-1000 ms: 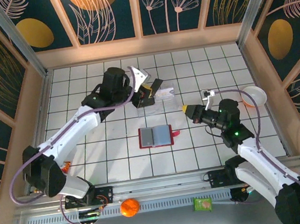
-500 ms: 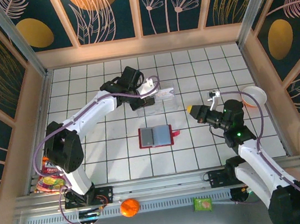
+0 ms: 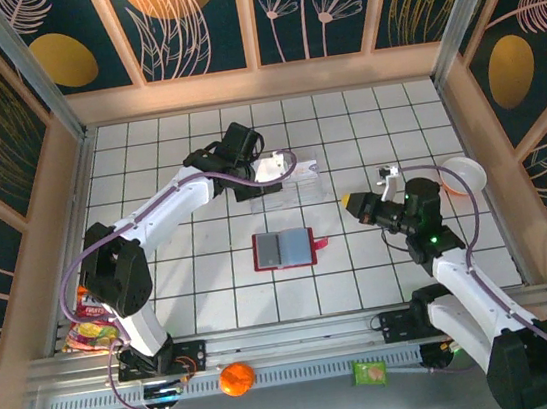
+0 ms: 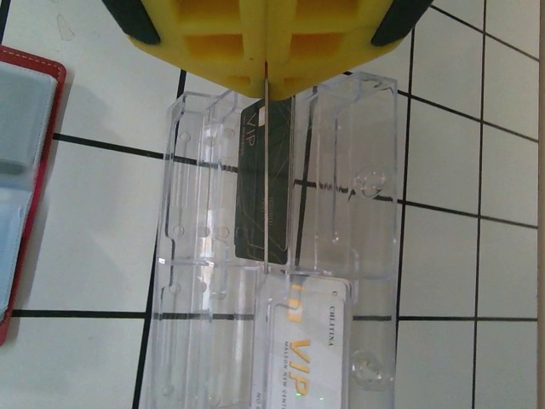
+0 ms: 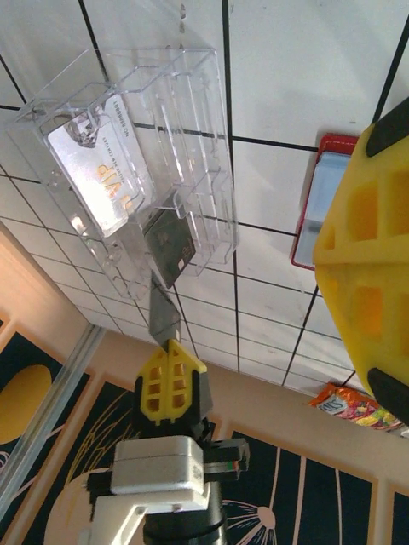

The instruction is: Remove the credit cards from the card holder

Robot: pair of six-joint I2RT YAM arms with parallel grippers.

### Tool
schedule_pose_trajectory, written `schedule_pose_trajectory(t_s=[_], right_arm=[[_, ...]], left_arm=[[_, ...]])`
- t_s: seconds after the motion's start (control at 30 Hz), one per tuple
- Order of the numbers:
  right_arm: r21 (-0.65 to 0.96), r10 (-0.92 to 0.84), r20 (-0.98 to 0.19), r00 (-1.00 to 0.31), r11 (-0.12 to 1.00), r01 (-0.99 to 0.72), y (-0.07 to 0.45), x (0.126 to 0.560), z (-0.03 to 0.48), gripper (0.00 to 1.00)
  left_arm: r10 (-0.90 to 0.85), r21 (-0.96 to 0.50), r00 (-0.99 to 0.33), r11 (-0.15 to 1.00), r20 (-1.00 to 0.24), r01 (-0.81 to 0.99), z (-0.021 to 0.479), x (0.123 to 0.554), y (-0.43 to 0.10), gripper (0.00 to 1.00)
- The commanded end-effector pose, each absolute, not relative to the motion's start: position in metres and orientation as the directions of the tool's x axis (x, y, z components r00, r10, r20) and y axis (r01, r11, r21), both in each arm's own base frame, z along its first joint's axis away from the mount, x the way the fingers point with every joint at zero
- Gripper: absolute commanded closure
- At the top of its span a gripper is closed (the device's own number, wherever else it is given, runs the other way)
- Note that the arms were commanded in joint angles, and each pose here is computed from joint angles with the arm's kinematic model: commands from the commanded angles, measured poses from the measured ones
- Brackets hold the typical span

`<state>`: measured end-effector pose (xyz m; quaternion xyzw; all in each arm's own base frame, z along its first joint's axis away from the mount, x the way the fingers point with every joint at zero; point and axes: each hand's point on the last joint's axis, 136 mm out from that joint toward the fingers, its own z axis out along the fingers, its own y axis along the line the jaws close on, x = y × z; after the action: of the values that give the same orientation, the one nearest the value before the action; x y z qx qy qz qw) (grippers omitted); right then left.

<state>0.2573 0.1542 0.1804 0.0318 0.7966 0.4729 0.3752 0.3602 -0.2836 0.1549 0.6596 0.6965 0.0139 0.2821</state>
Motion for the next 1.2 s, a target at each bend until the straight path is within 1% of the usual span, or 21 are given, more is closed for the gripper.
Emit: schedule_pose_trajectory(t_s=[0.0, 0.13, 0.4, 0.8, 1.17], right_arm=[[0.757, 0.413, -0.596, -0.689, 0.575, -0.310, 0.150, 0.265, 0.194, 0.93], [0.756, 0.420, -0.593, -0.687, 0.586, -0.293, 0.147, 0.268, 0.195, 0.93], [0.759, 0.432, -0.579, -0.692, 0.596, -0.264, 0.145, 0.269, 0.193, 0.93], [0.756, 0.437, -0.580, -0.688, 0.602, -0.255, 0.143, 0.271, 0.196, 0.93], [0.760, 0.432, -0.578, -0.692, 0.593, -0.265, 0.146, 0.271, 0.197, 0.93]], left_arm=[[0.928, 0.360, 0.083, 0.058, -0.364, 0.931, 0.139, 0.354, -0.286, 1.00], [0.935, 0.356, 0.094, 0.037, -0.343, 0.934, 0.126, 0.356, -0.282, 1.00], [0.919, 0.366, 0.093, 0.059, -0.384, 0.929, 0.127, 0.364, -0.276, 1.00], [0.924, 0.356, 0.076, 0.067, -0.374, 0.932, 0.114, 0.377, -0.279, 1.00], [0.926, 0.388, 0.061, 0.095, -0.371, 0.917, 0.108, 0.386, -0.279, 1.00]])
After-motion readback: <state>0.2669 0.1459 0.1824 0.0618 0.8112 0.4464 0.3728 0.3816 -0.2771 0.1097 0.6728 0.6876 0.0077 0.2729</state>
